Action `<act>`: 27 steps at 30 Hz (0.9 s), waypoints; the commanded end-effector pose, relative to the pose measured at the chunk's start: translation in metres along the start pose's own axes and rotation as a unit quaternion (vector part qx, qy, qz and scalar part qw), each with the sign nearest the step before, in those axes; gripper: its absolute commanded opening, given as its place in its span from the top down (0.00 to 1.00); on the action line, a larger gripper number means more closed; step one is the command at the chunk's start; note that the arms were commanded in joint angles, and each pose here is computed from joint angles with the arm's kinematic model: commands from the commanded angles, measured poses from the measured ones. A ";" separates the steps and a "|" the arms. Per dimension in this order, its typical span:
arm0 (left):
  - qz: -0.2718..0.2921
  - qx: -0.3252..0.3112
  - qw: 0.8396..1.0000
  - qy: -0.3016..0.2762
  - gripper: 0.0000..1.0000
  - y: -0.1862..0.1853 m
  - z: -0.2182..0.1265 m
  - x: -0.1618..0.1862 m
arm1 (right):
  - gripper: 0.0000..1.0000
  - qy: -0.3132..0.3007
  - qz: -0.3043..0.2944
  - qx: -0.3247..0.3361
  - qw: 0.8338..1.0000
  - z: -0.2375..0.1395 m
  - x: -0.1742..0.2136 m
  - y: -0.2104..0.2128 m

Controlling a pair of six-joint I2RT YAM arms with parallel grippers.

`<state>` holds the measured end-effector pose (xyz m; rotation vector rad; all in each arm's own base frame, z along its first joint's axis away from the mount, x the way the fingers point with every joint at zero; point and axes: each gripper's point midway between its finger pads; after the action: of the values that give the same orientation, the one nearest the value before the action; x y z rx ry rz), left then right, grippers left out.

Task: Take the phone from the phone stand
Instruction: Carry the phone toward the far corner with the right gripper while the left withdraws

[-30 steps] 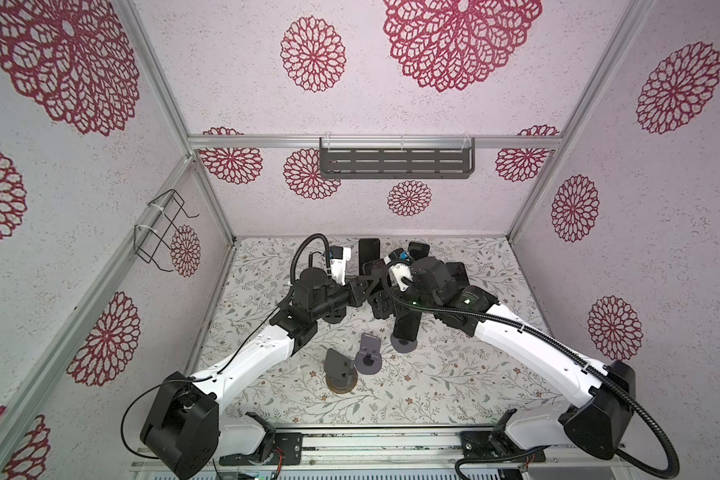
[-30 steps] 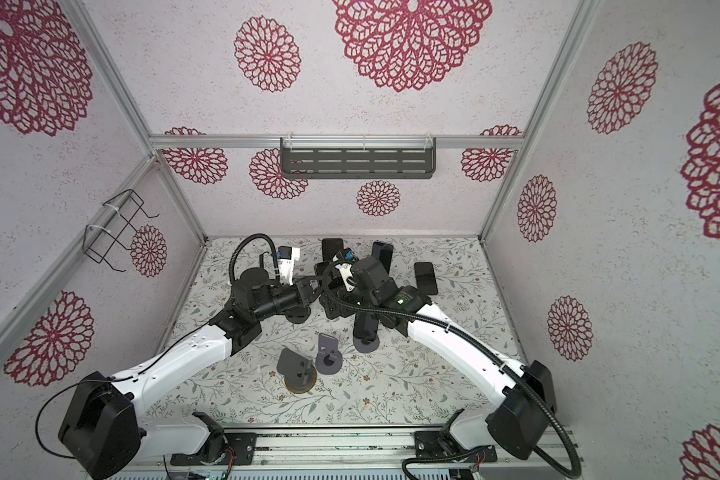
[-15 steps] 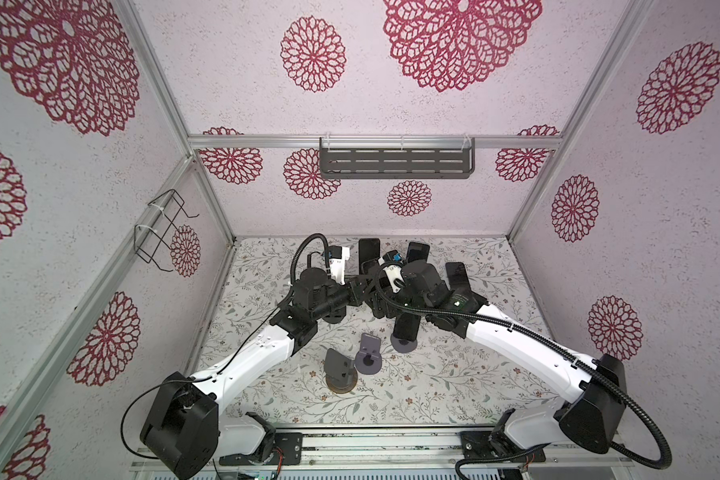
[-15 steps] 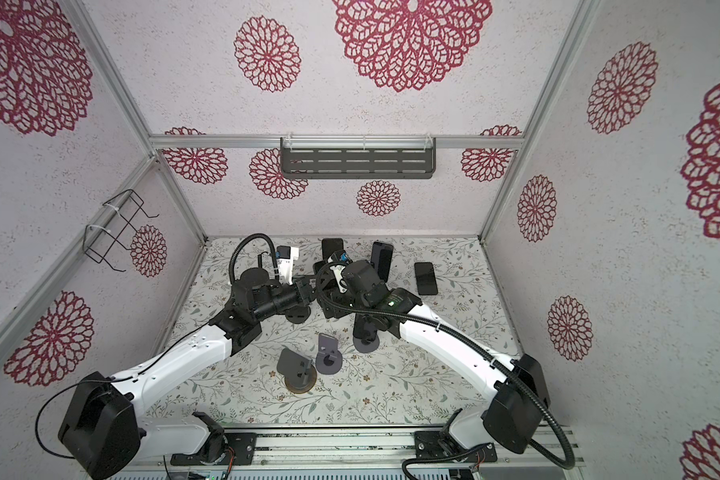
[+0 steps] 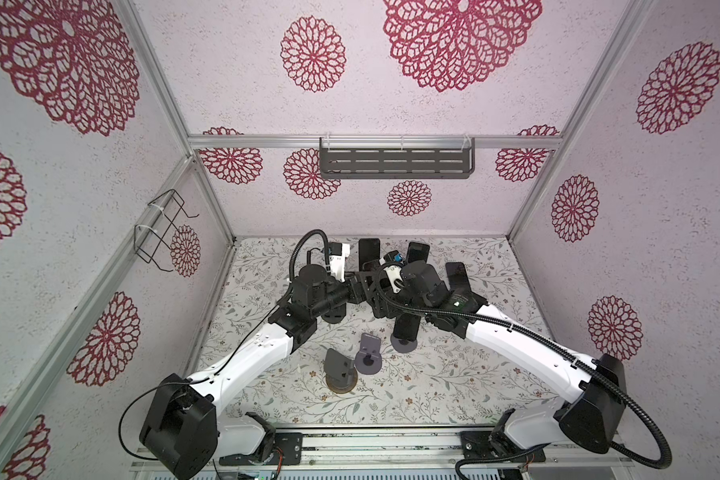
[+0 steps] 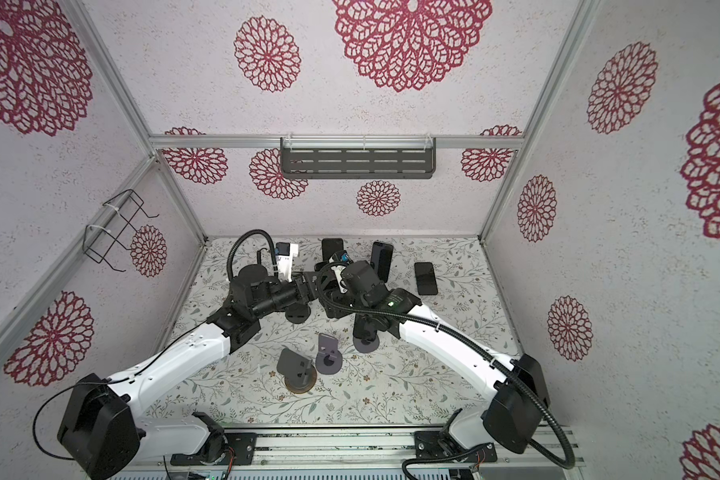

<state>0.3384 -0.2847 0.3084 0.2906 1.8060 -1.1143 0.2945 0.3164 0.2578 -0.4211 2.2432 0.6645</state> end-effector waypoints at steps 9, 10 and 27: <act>0.100 -0.100 0.990 0.026 0.03 0.004 -0.045 -0.063 | 1.00 -0.044 -0.014 -0.009 0.999 -0.042 -0.048 -0.006; 0.101 -0.115 0.988 0.033 0.03 0.010 -0.047 -0.066 | 1.00 -0.037 -0.013 -0.007 0.999 -0.045 -0.047 -0.012; 0.158 -0.230 0.954 0.111 0.02 0.079 -0.054 -0.055 | 1.00 0.024 0.006 0.201 0.979 -0.099 -0.008 -0.182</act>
<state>0.3782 -0.1929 0.3250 0.3711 2.0456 -0.5202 0.3340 0.1353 0.2573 -0.2186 2.3712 0.2773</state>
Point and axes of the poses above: each gripper's point midway between its finger pads, its own z axis out along the fingers, its own y axis along the line the jaws close on, x = y × z, and after that the axes turned 6 degrees about z, right-handed
